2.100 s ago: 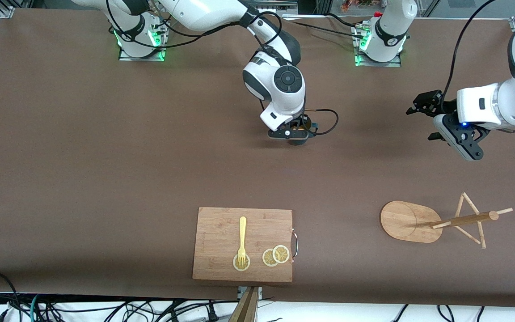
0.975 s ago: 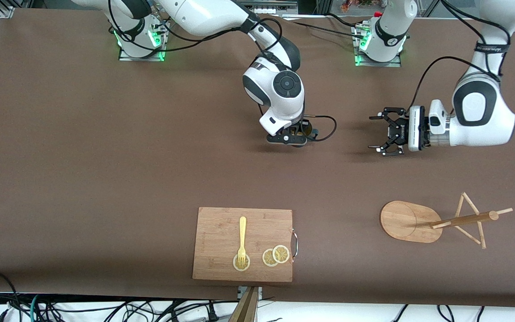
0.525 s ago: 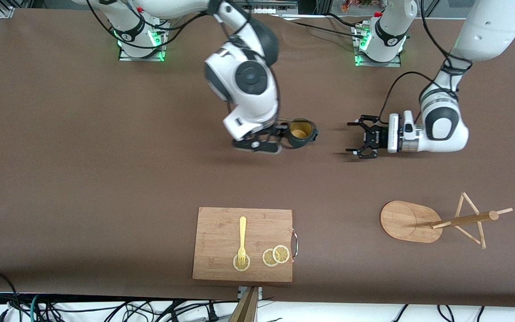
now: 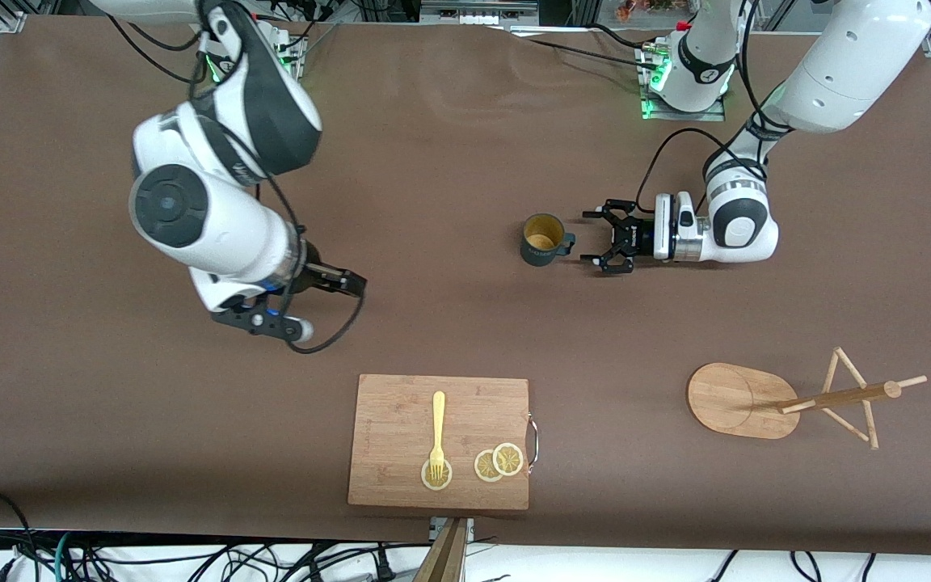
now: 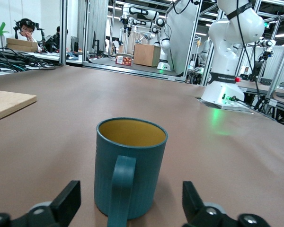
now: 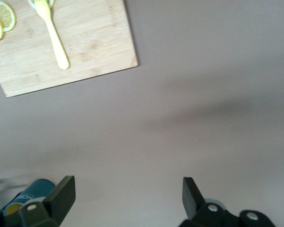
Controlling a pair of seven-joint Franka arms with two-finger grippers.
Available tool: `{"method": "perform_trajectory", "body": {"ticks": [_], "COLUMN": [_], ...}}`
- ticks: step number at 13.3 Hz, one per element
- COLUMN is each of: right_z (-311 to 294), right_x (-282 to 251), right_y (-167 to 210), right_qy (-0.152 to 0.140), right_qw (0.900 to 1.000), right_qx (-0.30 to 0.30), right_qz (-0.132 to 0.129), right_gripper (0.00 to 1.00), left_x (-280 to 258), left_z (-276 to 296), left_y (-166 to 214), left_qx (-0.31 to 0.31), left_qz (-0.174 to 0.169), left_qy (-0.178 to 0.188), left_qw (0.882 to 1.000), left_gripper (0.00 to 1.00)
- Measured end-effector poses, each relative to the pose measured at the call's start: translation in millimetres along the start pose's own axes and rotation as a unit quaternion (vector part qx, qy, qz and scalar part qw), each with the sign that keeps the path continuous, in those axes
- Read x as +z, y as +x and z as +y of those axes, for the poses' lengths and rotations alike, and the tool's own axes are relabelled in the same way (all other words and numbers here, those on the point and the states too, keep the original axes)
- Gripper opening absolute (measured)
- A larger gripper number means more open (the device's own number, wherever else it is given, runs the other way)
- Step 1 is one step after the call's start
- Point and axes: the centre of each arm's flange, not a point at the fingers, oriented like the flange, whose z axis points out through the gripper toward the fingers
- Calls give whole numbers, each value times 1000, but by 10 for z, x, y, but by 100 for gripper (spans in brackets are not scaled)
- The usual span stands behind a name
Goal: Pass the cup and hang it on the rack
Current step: 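Grasp the mug handle with the left gripper while the right gripper releases, then carry the mug toward the wooden rack while the right gripper retracts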
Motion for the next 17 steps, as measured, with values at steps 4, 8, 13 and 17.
{"method": "perform_trajectory", "body": {"ticks": [4, 8, 13, 17], "right_z": [669, 1507, 2153, 2364], "right_x": [-343, -853, -1341, -1416], "right_y": [98, 16, -592, -815], "right_qy": [-18, -18, -11, -23], "right_qw": [1000, 999, 998, 996], "right_qx": [-21, -49, -58, -86], "right_qz": [-11, -8, 9, 16], "right_gripper": [100, 100, 100, 100], "left_x": [269, 284, 137, -550], "left_z": [78, 103, 43, -220], "left_y": [-78, -162, -99, 363], "left_qx": [-14, -23, -44, -86], "left_qz": [7, 8, 45, 47], "left_qy": [4, 4, 14, 19], "left_qw": [1000, 1000, 998, 995], "left_gripper": [79, 35, 21, 21]}}
